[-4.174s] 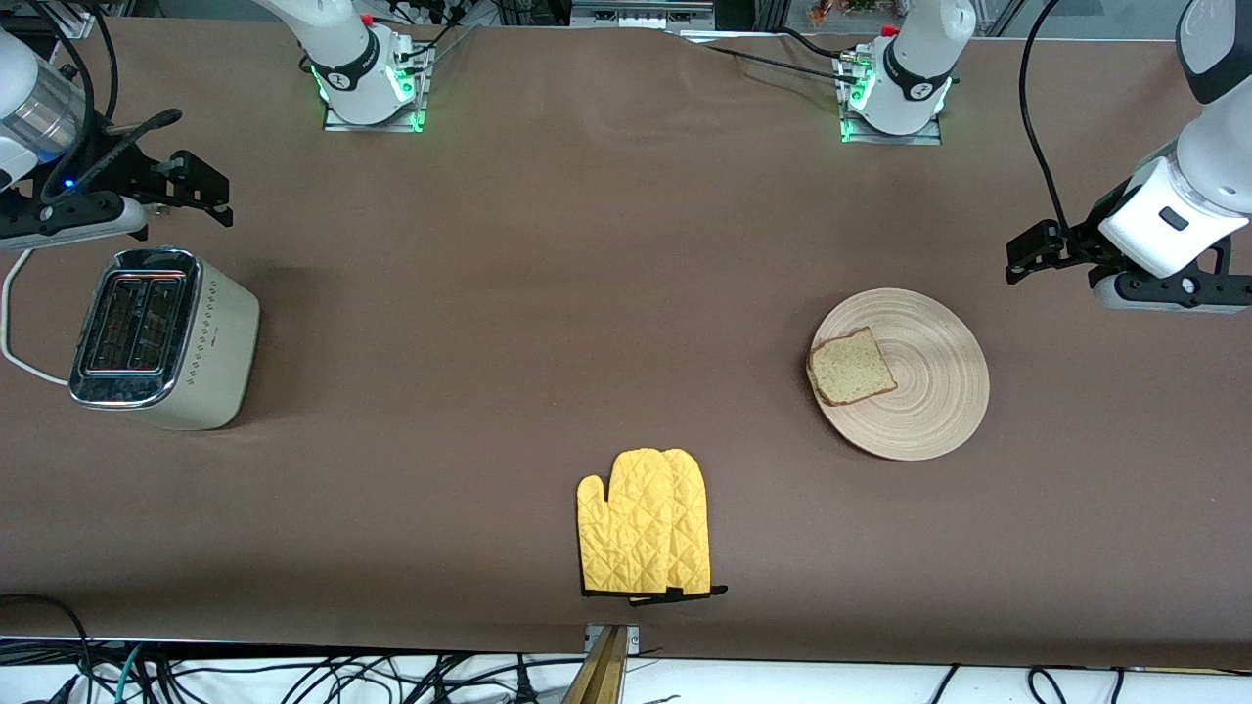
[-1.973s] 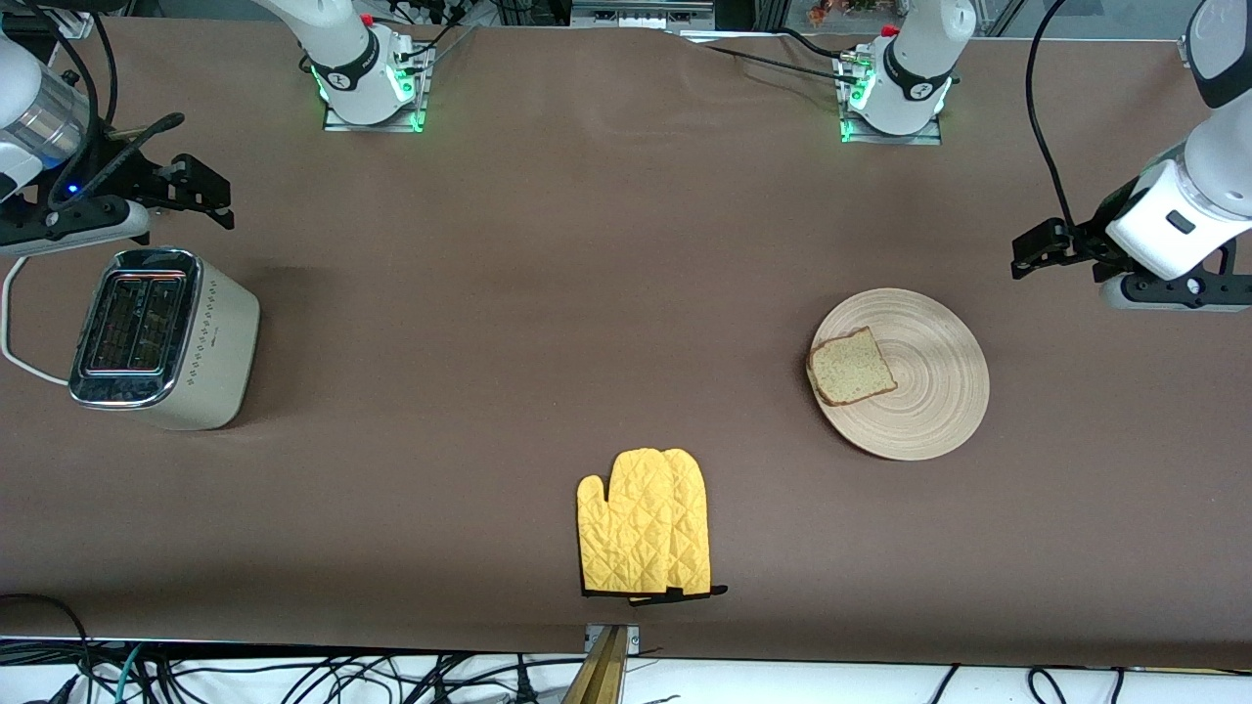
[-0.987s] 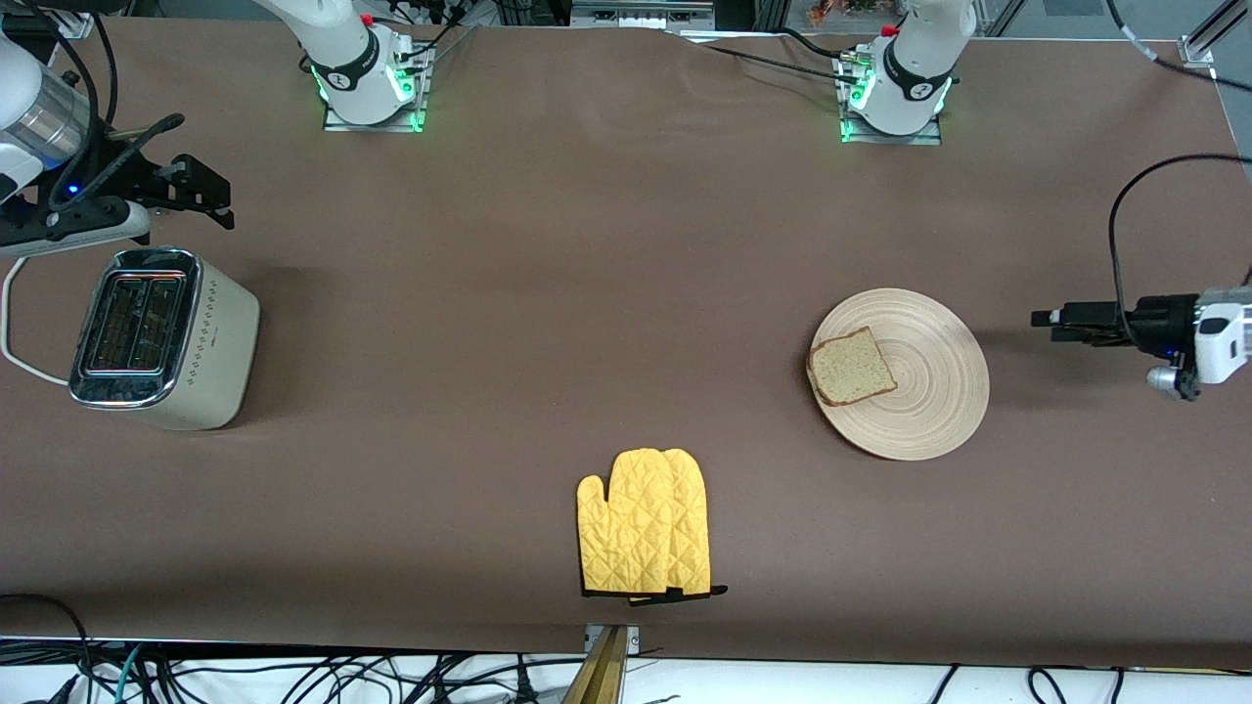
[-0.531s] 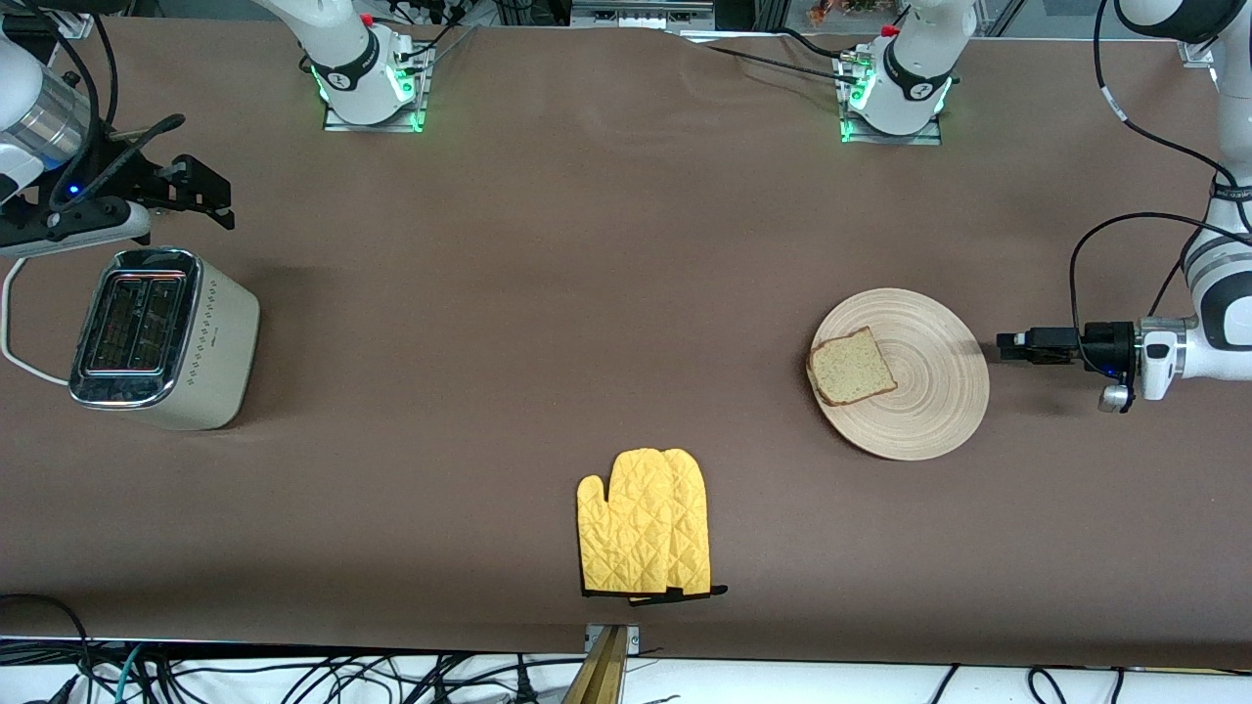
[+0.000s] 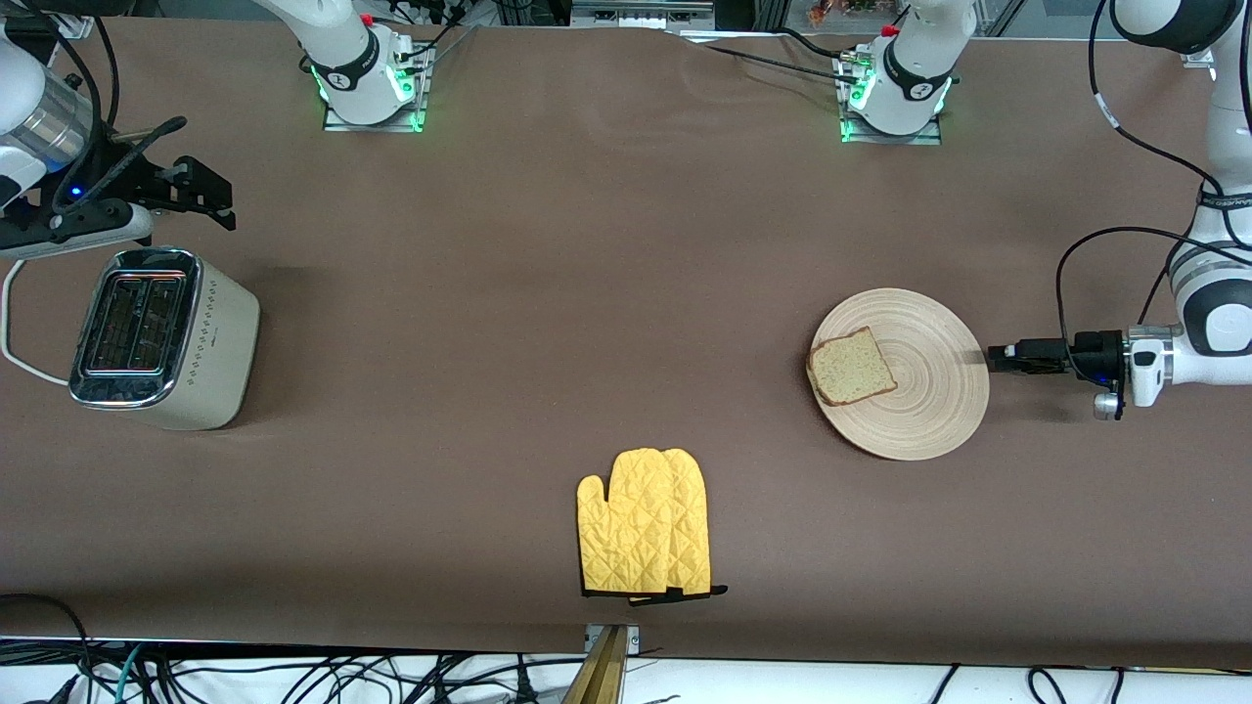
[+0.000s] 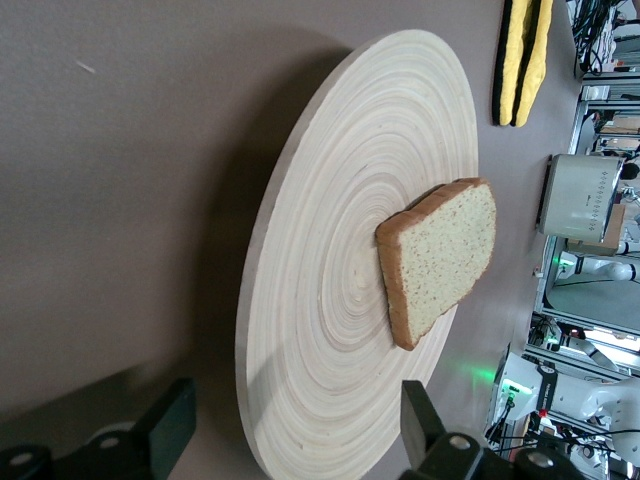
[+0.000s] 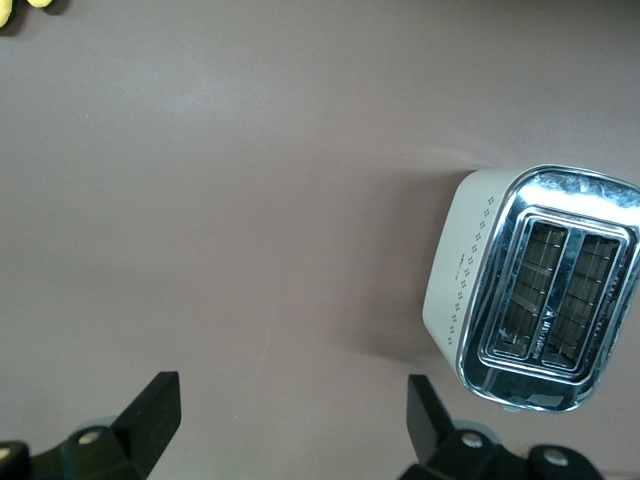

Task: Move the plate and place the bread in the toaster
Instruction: 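Lower the left gripper to the wooden plate's rim and grip it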

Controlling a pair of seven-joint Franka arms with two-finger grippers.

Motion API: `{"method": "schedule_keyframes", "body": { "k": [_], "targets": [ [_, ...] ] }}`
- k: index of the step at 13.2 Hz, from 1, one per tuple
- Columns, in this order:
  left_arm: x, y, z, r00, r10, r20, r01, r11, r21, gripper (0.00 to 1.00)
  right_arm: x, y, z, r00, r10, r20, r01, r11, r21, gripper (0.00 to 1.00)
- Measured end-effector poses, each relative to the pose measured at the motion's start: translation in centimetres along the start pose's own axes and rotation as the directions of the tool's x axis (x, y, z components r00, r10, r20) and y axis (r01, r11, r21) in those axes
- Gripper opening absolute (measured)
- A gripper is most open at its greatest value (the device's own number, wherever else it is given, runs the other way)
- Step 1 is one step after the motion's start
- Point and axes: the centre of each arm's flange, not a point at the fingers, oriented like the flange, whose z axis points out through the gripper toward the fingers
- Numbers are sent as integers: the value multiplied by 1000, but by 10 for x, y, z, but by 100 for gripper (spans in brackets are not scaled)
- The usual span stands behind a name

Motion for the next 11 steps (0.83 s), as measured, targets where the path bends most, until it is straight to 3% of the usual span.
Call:
{"method": "schedule_keyframes", "body": {
  "k": [1,8,11],
  "targets": [
    [1,-3,6,1000,-3,5,3,1000,-2,89,0,0,0,1000,0,0,0,1000,0,100],
    [6,-17,37,999,35,13,-34,999,-39,14,0,0,1,1000,0,1,0,1000,0,100],
    [4,-21,39,999,39,5,-38,997,-66,11,0,0,1,1000,0,2,0,1000,0,100]
  ]
}}
